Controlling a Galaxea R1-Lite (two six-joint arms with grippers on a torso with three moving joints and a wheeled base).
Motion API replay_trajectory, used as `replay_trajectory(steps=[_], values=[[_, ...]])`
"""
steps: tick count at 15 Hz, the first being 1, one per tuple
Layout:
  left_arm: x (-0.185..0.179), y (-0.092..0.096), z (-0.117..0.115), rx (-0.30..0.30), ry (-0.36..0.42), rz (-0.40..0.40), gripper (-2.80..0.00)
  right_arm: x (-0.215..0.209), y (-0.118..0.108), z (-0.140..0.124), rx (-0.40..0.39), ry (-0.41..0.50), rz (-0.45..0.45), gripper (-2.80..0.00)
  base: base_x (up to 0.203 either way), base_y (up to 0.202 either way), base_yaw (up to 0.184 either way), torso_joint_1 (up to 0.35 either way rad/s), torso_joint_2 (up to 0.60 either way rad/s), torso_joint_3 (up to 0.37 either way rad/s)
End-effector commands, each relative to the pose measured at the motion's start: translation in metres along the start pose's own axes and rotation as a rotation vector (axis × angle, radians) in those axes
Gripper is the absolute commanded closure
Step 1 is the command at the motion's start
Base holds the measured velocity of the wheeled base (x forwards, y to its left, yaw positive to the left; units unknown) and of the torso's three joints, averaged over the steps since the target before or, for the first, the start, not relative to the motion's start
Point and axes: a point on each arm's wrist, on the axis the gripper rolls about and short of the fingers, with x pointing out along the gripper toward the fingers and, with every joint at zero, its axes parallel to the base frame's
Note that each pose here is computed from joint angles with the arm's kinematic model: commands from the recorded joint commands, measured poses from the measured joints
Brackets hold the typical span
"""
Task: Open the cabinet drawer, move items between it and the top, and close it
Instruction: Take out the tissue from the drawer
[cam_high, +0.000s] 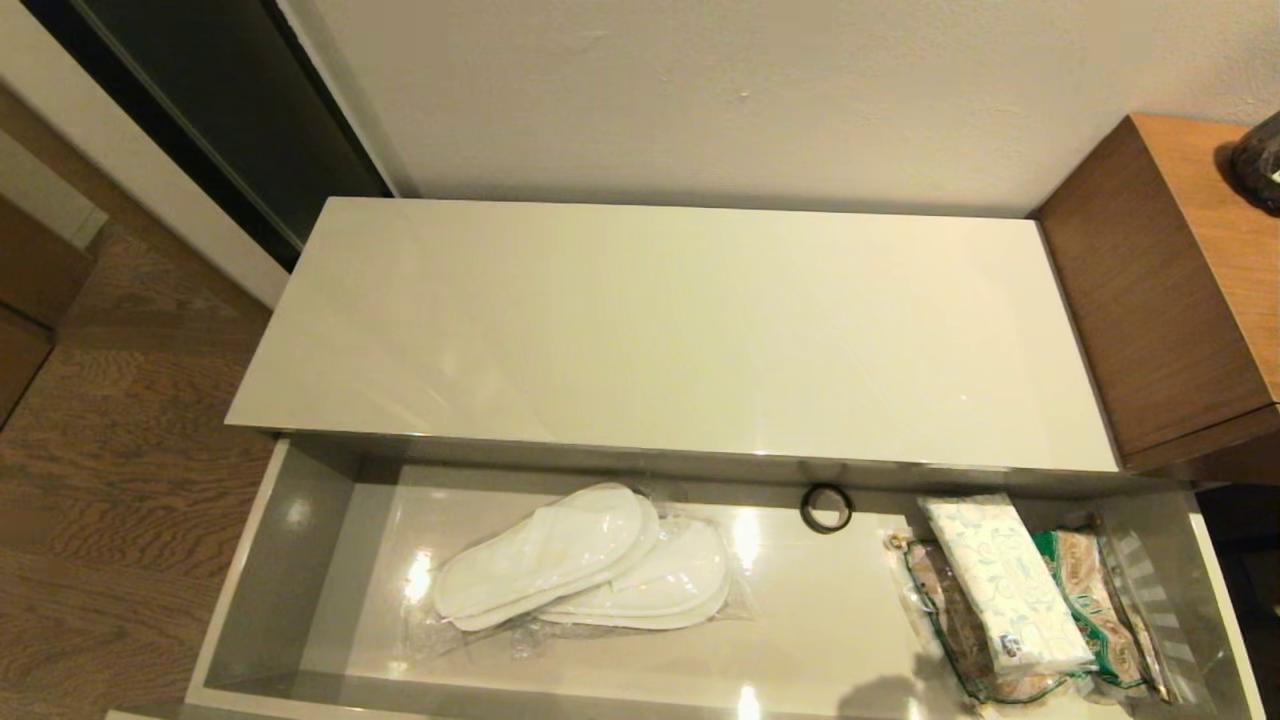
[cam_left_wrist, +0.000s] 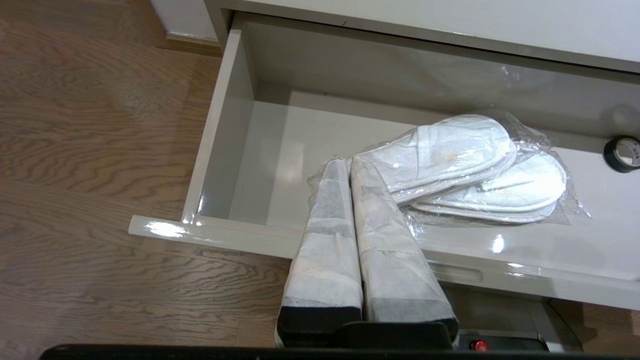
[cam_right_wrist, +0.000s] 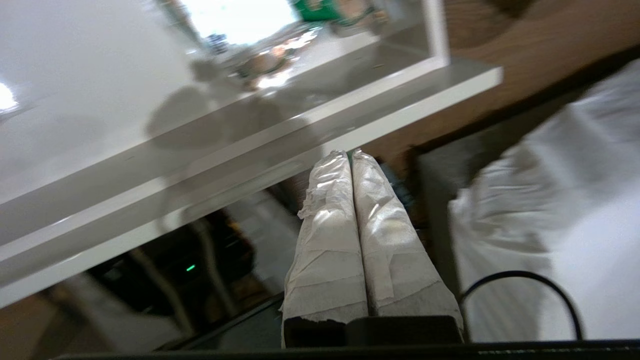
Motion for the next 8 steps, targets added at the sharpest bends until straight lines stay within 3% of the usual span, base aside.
replay_trajectory(steps=[1,8], values=[[0.0001,0.0,0.0001,0.0,0.001,0.0,0.0,-0.0037,-0.0022,-0.0018,0.01,0.011,0.052,0.0,0.0,0.0,0.0,0.0,0.0,0.0],[0.0001,0.0,0.0001,0.0,0.001,0.001,0.0,-0.0061,0.0021,0.002,0.01,0.065,0.148,0.0,0.0,0.0,0.0,0.0,0.0,0.0]])
